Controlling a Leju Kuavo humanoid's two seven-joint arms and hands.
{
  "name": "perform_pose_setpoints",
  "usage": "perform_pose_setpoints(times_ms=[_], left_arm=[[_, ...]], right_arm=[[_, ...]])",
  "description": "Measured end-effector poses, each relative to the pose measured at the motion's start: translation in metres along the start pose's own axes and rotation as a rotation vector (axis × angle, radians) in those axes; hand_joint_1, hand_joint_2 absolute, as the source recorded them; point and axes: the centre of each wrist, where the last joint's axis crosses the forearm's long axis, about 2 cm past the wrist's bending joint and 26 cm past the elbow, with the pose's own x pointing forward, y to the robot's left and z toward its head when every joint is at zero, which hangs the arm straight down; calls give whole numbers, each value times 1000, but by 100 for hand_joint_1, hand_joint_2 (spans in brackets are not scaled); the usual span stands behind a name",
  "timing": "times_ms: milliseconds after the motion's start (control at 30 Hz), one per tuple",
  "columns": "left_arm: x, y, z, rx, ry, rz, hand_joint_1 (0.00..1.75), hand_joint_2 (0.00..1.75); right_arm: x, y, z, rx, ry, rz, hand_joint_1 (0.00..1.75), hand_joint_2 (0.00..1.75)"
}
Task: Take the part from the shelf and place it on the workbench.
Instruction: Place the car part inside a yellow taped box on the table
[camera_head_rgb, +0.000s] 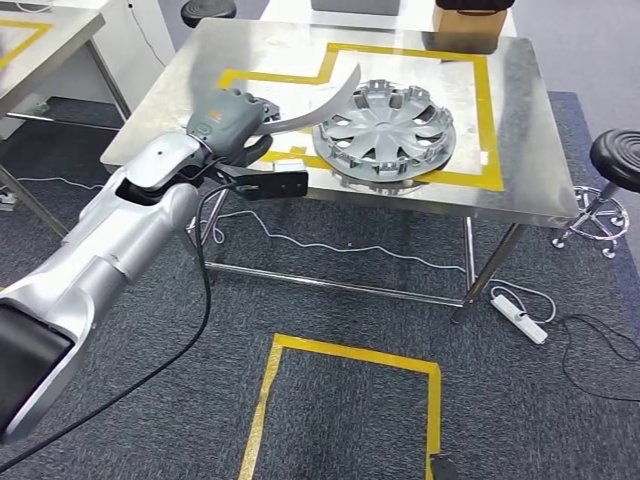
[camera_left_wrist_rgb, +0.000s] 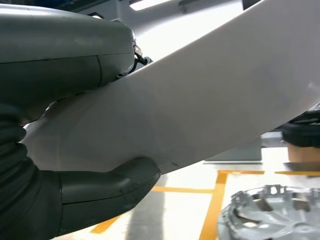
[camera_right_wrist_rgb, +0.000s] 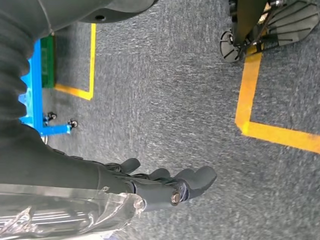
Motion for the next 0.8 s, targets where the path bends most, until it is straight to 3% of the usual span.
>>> perform_pose_setpoints(times_ms=[800], left_arm=[[3, -3, -1, -10, 23, 4, 175, 175]], right_arm=[[-1, 0, 0, -12, 2, 43, 0, 175]])
